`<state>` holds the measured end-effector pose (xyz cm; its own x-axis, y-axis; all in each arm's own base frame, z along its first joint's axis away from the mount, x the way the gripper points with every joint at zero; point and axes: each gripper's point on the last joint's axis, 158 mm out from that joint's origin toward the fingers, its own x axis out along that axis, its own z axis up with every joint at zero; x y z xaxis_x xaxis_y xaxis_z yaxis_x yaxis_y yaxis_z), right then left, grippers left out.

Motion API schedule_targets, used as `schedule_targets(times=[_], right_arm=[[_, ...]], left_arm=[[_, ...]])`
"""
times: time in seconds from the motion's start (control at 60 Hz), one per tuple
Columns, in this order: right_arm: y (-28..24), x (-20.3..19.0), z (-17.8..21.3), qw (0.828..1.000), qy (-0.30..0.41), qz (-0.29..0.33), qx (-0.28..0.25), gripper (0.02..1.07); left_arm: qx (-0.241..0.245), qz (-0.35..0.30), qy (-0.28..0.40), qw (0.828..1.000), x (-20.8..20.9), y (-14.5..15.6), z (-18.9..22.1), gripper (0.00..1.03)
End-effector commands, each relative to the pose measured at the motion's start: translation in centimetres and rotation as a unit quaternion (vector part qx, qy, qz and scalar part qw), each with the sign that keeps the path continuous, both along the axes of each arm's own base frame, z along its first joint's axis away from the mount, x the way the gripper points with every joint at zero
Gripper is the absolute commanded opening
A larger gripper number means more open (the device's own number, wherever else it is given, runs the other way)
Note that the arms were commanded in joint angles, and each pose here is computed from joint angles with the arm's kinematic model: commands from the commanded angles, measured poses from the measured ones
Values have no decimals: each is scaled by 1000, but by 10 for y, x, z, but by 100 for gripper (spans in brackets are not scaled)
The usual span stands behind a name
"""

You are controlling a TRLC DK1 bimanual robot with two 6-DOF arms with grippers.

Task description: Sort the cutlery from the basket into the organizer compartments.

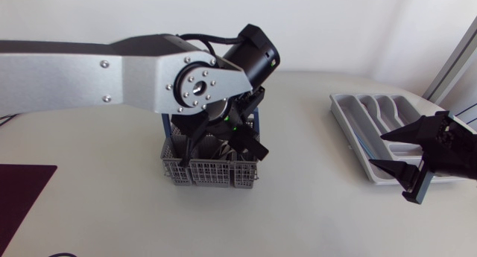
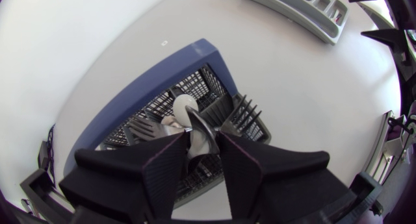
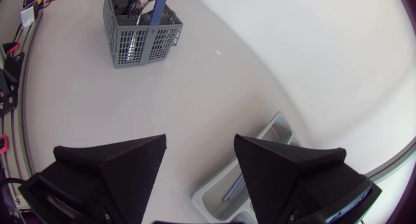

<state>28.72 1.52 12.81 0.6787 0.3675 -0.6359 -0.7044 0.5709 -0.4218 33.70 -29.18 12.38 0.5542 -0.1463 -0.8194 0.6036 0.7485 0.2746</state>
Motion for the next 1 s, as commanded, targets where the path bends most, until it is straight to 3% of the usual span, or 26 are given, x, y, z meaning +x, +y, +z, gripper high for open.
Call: schedule_targets(times=[0.0, 0.217, 0.5, 0.883, 0.983], right_arm=[[4, -7, -9, 1000, 15, -5, 7, 78], [7, -12, -10, 1000, 17, -2, 6, 78], [9, -13, -11, 1000, 17, 1, 3, 78], [24, -15, -7, 1000, 20, 17, 7, 78], [35, -18, 4, 999, 21, 25, 18, 78]], left_arm=[[0, 23, -1, 1000, 3, 16, 1, 18], [-4, 37, -8, 999, 13, 29, -4, 4], [-14, 28, -24, 999, 4, 36, 4, 3], [-92, -72, -111, 987, -50, 11, 74, 3], [-136, -96, -112, 980, -62, 3, 106, 3]])
